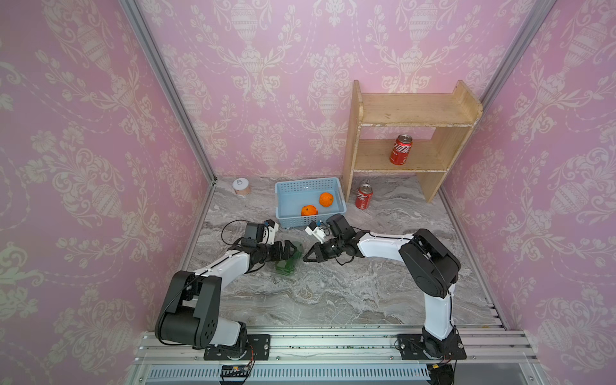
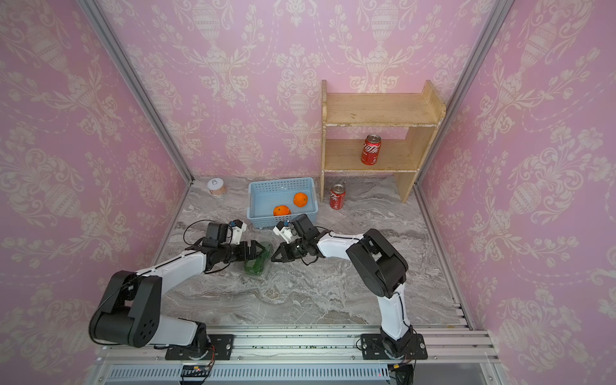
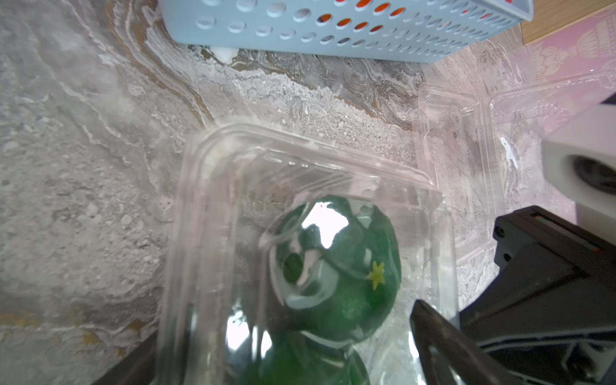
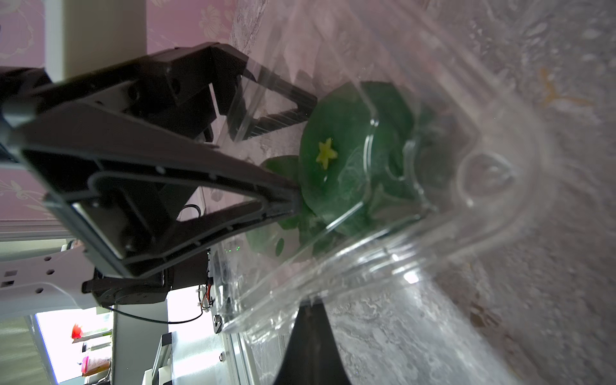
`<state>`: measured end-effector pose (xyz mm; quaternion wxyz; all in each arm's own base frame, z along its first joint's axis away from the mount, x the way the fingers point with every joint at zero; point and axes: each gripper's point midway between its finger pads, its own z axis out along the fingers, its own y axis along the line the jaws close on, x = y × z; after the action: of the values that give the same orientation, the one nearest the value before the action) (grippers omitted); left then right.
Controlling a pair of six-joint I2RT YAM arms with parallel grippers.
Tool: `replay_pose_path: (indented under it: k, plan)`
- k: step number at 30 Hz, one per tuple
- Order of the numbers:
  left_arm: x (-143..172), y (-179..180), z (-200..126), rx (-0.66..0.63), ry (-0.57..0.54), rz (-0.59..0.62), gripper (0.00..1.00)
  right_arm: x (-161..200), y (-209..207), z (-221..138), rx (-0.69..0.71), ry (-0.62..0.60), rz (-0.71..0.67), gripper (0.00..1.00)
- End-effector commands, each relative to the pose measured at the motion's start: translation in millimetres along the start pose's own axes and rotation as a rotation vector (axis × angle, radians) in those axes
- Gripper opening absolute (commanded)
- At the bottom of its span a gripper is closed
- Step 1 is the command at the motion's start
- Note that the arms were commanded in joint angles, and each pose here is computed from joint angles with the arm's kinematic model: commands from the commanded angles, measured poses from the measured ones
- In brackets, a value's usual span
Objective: Take oranges out of containers
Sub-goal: Open the packing box at the center of the board.
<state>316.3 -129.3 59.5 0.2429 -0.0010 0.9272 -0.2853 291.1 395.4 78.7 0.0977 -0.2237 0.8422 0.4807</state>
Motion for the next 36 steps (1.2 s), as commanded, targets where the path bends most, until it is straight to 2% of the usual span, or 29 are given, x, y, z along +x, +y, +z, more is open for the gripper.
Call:
replay_pose_path:
  k: [1, 26, 36]
  plan:
    - [13, -4, 5, 0.016, 0.06, -0.021, 0.99, -21, 28, -8, -0.034, -0.049, -0.067, 0.0]
    - [2, -17, 10, 0.089, 0.035, -0.031, 0.99, -19, -2, 12, 0.013, -0.033, -0.005, 0.0]
    - [0, -20, 11, 0.104, 0.031, -0.034, 0.99, -30, 10, 9, -0.035, -0.066, -0.018, 0.0]
